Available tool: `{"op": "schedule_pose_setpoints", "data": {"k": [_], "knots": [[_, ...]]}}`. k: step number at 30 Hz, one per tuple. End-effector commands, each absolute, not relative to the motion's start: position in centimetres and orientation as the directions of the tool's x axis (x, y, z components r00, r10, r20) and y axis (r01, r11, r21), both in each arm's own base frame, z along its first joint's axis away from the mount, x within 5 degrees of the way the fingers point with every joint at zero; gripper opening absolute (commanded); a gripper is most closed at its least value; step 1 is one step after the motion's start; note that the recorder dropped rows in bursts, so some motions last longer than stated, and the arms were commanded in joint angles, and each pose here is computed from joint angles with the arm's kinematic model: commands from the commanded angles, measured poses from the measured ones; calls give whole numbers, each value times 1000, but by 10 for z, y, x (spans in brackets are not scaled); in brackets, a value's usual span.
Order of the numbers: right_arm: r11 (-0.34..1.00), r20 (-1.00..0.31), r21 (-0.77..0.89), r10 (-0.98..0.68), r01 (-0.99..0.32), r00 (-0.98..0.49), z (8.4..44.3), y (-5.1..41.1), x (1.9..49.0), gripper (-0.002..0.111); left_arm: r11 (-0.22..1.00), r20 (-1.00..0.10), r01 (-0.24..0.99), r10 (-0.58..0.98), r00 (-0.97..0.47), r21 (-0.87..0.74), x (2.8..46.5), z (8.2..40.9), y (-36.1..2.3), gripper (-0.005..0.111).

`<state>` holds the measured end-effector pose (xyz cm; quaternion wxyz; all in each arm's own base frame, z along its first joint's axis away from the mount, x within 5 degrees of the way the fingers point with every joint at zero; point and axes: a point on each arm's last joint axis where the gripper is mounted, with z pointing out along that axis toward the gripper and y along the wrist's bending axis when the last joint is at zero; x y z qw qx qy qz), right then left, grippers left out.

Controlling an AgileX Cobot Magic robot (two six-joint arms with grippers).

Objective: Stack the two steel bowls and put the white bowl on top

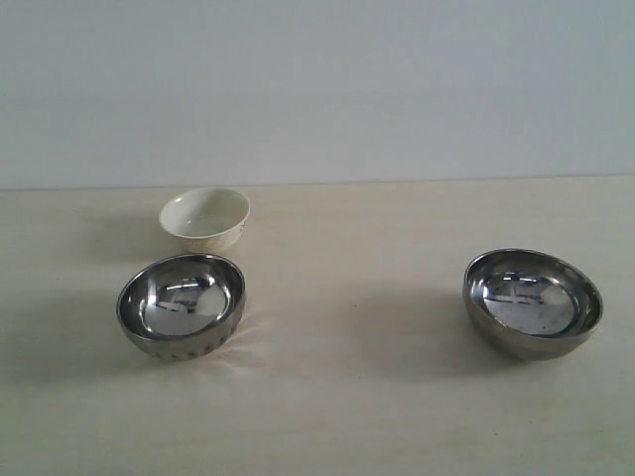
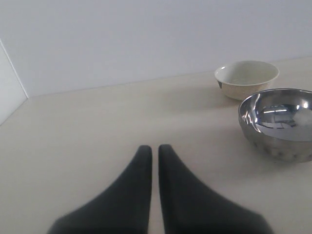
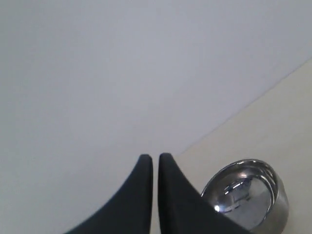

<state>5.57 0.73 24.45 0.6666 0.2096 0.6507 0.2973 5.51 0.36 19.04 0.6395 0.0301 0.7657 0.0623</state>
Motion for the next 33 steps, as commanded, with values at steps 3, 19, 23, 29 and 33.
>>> {"op": "schedule_pose_setpoints", "data": {"k": [3, 19, 23, 29, 33], "knots": [[853, -854, 518, 511, -70, -95, 282, 10, 86, 0, 992, -979, -38, 109, -173, 118, 55, 190, 4, 4], [975, -630, 215, 181, 55, -755, 294, 25, 251, 0, 992, -979, -38, 109, -173, 118, 55, 190, 4, 4], [990, -543, 62, 139, 126, -828, 293, 14, 276, 13, 992, -979, -38, 109, -173, 118, 55, 190, 4, 4], [990, -543, -29, 103, 141, -834, 289, 8, 296, 51, 992, -979, -38, 109, -173, 118, 55, 190, 4, 4], [989, -500, -40, 101, 140, -860, 275, 9, 309, 51, 992, -979, -38, 109, -173, 118, 55, 190, 4, 4]]}}
